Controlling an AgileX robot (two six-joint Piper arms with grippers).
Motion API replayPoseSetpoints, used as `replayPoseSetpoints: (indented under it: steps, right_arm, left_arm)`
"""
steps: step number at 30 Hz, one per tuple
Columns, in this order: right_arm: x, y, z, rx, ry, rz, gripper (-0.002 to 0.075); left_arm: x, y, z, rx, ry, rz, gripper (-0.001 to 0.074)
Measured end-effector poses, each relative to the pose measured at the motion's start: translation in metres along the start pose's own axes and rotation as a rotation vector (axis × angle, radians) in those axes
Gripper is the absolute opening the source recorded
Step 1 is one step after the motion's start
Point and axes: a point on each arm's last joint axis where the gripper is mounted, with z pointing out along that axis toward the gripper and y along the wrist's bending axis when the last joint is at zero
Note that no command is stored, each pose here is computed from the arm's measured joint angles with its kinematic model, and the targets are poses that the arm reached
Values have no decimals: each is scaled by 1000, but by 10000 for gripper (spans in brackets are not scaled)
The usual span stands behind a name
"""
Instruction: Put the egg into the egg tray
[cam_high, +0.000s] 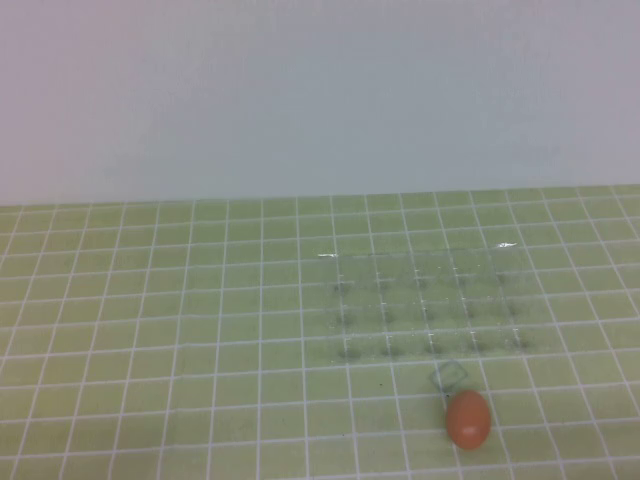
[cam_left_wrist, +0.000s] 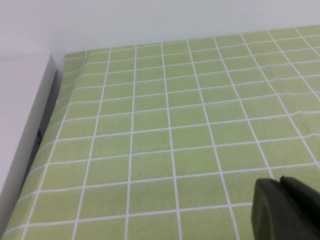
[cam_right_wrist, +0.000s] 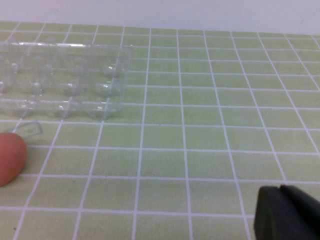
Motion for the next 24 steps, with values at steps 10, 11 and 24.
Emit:
replayPoseSetpoints:
  steps: [10, 11, 24]
  right_arm:
    - [0, 0, 0, -5, -1, -22, -2]
    - [0, 1, 0, -12, -2, -45, -2]
    - [-64, 5, -34, -75, -30, -134, -2]
  left_arm:
    - [0, 0, 0, 0, 0, 0, -2]
    - [0, 0, 0, 0, 0, 0, -2]
    - [0, 0, 0, 0, 0, 0, -1]
